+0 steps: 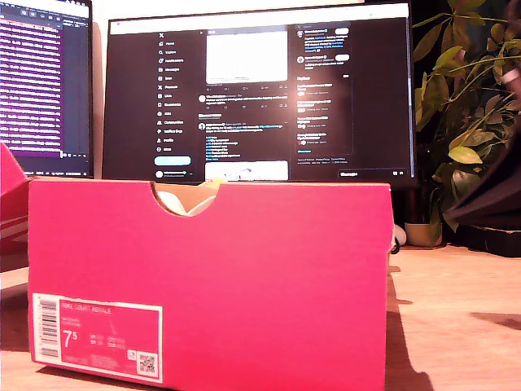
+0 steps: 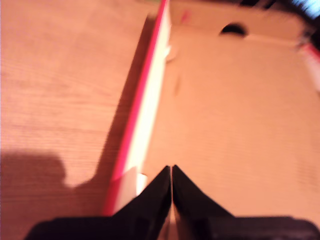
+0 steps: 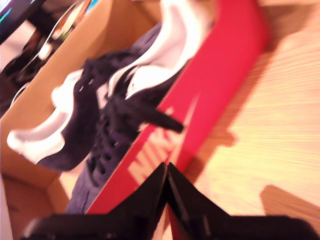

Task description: Close the red shoebox by pushing the lid with your left arm and holding the box in place with your right arm

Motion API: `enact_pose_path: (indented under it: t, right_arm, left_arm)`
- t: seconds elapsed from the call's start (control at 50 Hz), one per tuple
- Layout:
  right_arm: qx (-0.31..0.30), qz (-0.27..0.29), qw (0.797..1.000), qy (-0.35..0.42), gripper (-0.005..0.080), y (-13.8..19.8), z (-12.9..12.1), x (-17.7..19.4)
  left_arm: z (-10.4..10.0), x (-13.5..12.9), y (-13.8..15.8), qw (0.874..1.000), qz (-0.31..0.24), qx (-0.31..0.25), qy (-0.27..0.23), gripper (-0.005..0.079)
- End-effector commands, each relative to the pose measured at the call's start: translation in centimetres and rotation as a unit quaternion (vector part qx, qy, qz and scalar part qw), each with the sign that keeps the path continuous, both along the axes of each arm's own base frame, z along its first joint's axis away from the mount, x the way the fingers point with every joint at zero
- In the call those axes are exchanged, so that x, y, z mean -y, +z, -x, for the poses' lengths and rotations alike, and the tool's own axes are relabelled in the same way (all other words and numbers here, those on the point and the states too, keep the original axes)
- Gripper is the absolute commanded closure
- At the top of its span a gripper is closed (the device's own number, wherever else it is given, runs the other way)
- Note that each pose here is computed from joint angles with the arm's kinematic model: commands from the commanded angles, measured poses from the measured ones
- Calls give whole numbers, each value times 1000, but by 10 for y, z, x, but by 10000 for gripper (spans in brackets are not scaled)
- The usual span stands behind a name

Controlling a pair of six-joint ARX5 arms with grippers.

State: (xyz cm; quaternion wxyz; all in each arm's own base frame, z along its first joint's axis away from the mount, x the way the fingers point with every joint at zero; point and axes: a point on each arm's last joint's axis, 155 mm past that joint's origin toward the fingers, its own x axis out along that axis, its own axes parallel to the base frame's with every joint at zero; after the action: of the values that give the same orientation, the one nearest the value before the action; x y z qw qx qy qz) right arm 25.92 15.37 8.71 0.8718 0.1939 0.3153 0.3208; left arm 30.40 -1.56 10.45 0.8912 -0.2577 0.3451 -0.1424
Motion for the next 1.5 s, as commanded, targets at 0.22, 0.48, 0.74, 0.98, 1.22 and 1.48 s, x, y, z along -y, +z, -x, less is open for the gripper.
enact_pose_path:
  t: [0.22, 0.48, 0.74, 0.98, 1.22, 1.48]
  right_arm:
    - [-2, -10, 1000, 28, 764, -4, -4, -21]
    - [-2, -18, 999, 30, 764, -9, -13, -28]
    - [-5, -17, 999, 39, 764, -15, -22, -36]
    - [3, -17, 998, 65, 764, -10, -38, -59]
    - [5, -17, 996, 91, 764, -8, -42, -80]
    - [-5, -3, 995, 97, 764, -16, -37, -79]
  left_arm:
    - [-35, -31, -7, 1000, -15, -20, 1, 762]
    - [-38, -34, -52, 995, -2, -96, -27, 762]
    - [-35, -26, -68, 990, 32, -128, -41, 762]
    - [-28, -14, -77, 985, 52, -152, -55, 762]
    - [-35, -2, -57, 985, 91, -119, -84, 762]
    - [-45, 8, -22, 980, 137, -88, -113, 761]
